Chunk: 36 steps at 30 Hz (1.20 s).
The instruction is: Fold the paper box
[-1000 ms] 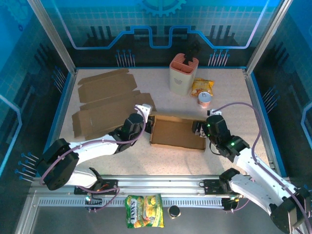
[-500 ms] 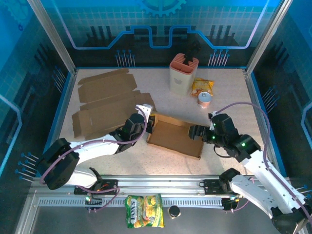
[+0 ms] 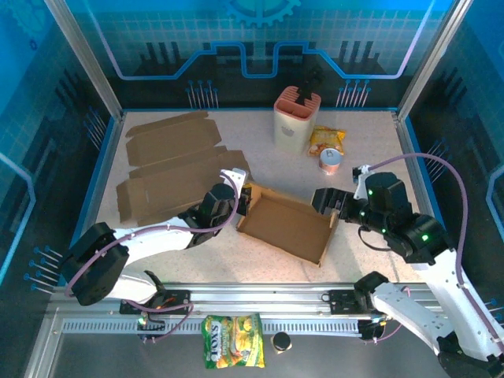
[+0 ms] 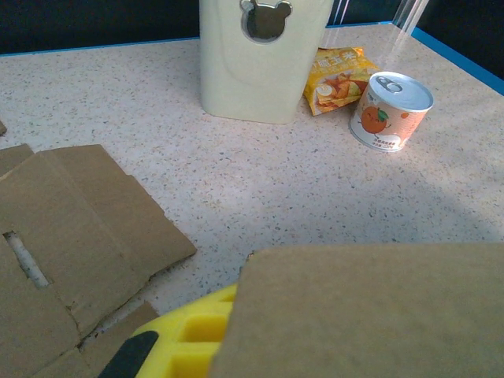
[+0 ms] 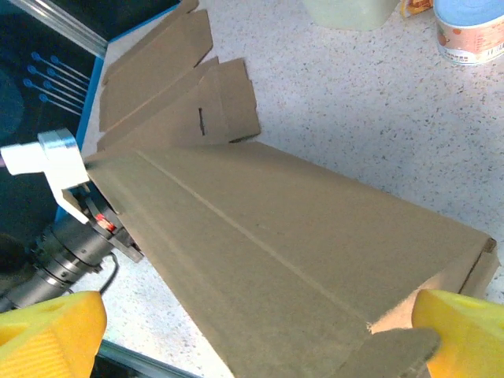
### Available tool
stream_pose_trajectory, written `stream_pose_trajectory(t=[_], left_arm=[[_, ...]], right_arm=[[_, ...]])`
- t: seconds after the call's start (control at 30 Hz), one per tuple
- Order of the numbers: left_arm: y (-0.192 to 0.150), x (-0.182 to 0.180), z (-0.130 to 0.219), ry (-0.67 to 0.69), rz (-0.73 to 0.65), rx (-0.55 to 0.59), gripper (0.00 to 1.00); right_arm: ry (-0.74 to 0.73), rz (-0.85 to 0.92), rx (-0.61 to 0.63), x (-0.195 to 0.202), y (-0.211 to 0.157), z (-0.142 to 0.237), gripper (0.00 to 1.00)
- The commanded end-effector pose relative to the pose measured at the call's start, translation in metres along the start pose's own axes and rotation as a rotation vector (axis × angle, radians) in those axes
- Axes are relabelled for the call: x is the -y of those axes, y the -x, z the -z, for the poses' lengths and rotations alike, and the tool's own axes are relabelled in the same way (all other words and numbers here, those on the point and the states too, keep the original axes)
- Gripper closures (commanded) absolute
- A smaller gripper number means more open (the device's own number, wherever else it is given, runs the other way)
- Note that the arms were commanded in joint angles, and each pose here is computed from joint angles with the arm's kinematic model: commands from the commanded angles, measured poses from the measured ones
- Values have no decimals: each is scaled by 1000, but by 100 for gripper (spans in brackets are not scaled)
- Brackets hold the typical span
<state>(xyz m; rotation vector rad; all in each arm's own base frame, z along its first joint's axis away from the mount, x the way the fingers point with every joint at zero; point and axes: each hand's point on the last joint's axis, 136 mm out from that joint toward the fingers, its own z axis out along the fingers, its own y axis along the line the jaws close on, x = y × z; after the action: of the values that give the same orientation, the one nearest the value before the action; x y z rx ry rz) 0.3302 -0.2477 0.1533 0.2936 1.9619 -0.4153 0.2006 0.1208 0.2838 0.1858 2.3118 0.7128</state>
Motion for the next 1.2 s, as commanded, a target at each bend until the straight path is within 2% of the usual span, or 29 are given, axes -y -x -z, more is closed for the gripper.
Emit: stream_pose_trajectory(t=[0.0, 0.13, 0.27, 0.4, 0.47, 0.6, 0.8, 0.93, 1.17], left_arm=[[-11, -2, -5, 31, -11, -48, 100], [-9, -2, -6, 36, -14, -44, 100], [-7, 0, -9, 37, -7, -40, 100], [-5, 1, -11, 37, -5, -32, 100], [-4, 1, -12, 37, -8, -33, 100], [-2, 1, -14, 43, -9, -28, 100], [1, 1, -16, 51, 9, -21, 100], [-2, 2, -17, 45, 21, -28, 100], [-5, 3, -17, 39, 36, -32, 100]], right_arm=[[2, -97, 5, -4, 12, 6, 2], [-97, -304, -62, 18, 16, 1, 6], [-284, -552, -189, 60, -1, 0, 9], [-282, -674, -183, 79, 4, -7, 13], [-233, -732, -178, 82, 11, -15, 14], [-250, -781, -243, 90, 8, -27, 15], [-274, -861, -365, 103, -30, -46, 17], [-219, -921, -386, 103, -42, -65, 24], [-205, -909, -412, 107, -43, -84, 40]])
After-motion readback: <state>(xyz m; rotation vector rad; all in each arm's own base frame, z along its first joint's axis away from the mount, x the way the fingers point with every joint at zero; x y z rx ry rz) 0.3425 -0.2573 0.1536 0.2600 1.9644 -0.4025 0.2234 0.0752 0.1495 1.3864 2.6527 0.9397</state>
